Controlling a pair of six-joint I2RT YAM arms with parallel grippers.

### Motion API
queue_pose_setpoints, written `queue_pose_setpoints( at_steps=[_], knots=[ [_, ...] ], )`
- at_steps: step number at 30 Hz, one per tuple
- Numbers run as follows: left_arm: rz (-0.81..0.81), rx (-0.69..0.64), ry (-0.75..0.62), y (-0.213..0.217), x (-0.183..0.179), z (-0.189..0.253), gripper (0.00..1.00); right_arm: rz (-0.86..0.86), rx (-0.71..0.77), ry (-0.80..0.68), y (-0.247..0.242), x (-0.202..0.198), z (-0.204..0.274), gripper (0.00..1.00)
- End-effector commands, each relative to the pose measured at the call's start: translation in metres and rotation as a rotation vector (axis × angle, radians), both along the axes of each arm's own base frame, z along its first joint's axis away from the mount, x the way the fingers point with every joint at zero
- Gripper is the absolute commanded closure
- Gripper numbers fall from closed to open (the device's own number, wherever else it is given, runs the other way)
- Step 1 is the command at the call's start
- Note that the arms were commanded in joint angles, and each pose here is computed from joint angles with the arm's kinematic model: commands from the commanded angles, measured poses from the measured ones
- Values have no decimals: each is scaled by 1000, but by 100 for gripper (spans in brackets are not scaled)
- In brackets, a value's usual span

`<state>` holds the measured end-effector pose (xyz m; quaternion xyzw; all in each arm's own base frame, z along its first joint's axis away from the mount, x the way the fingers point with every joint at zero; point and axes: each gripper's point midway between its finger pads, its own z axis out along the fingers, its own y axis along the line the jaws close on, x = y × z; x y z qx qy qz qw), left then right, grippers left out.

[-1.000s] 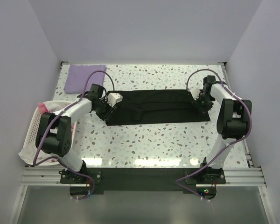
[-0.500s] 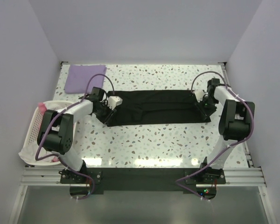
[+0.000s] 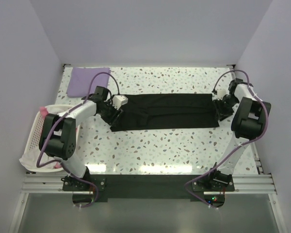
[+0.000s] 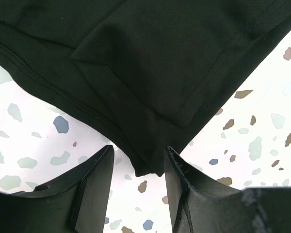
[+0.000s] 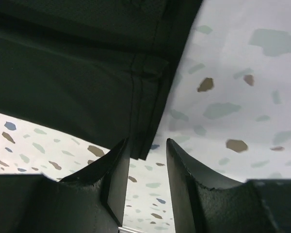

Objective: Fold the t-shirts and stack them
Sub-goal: Fold the tshirt

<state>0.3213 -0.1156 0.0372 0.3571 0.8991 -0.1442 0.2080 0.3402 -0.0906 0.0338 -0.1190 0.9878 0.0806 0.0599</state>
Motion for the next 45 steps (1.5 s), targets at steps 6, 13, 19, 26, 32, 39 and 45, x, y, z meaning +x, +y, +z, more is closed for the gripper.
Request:
queue_pose_setpoints(
  at_steps=[6, 13, 19, 26, 32, 39, 45],
  knots=[
    [8, -42, 22, -6, 3, -2, 49, -70, 61, 82, 9, -3, -7, 60],
    [5, -37, 28, -4, 1, -5, 56, -64, 67, 81, 8, -10, 2, 72],
    [9, -44, 25, -4, 0, -3, 67, -46, 59, 83, 6, -17, 7, 94],
    [16, -30, 28, 4, -7, -3, 78, -6, -33, 73, -11, -26, 6, 100],
    [13, -37, 28, 4, -8, -1, 80, 28, -92, 92, -19, -40, -17, 100],
    [-76, -141, -42, -16, -8, 36, 61, 26, -47, 81, -11, -38, -13, 86],
    [-96, -188, -13, -31, -15, 41, 56, 25, -25, 5, -5, -33, 19, 76]
  ],
)
